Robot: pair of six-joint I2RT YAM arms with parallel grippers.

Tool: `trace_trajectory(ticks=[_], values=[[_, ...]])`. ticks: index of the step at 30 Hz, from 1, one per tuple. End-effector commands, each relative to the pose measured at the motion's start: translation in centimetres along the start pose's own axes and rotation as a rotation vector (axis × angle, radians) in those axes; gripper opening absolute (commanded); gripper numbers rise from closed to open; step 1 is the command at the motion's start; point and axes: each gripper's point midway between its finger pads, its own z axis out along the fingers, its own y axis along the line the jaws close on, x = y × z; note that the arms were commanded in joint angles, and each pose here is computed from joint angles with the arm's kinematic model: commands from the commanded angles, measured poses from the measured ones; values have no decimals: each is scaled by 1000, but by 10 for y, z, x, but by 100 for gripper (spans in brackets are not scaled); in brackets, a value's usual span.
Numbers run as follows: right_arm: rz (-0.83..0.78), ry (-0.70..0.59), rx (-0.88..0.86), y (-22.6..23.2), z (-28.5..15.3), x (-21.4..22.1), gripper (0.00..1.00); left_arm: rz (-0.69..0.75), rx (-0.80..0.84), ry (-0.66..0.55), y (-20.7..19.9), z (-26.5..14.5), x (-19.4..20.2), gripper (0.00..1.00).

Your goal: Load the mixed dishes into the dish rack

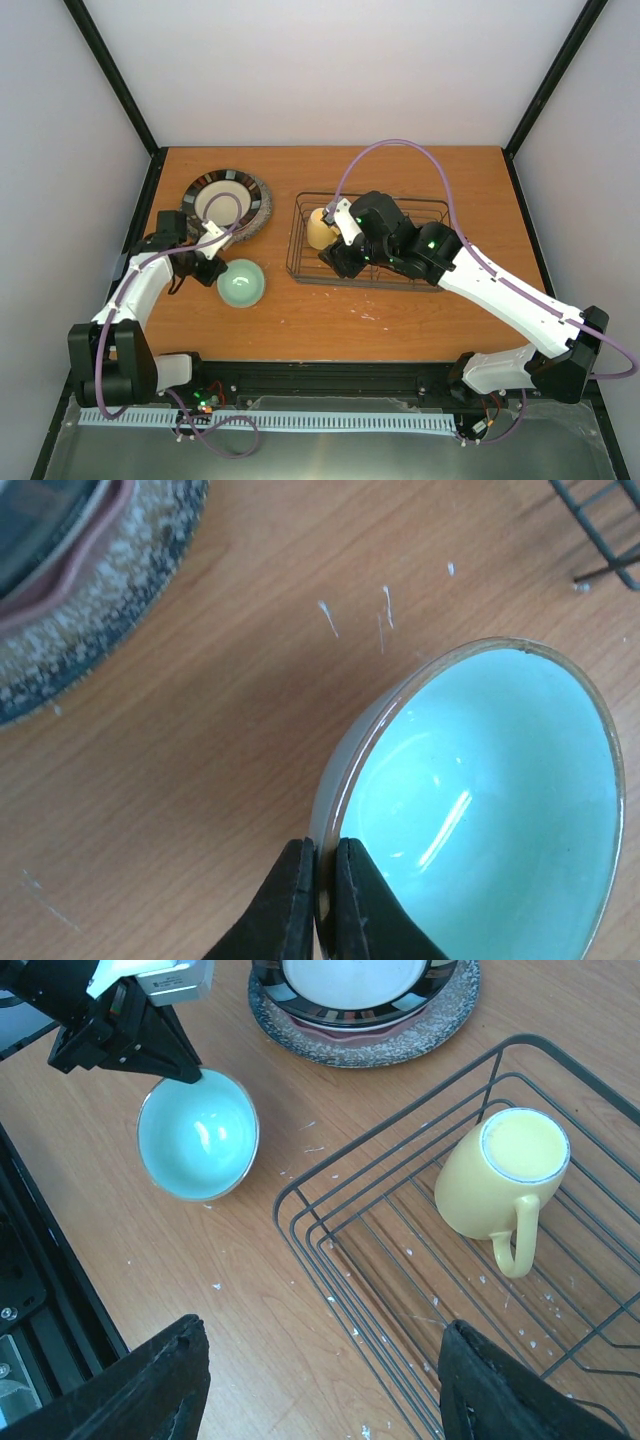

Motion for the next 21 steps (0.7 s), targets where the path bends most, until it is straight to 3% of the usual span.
trace_trajectory(ticks=[1,21], values=[[20,6,-2,-1,5,4,63,34,-5,-162,2,-9,-36,1],[67,27,-153,20,26,2,65,154,-107,-518,-7,-62,-88,1]])
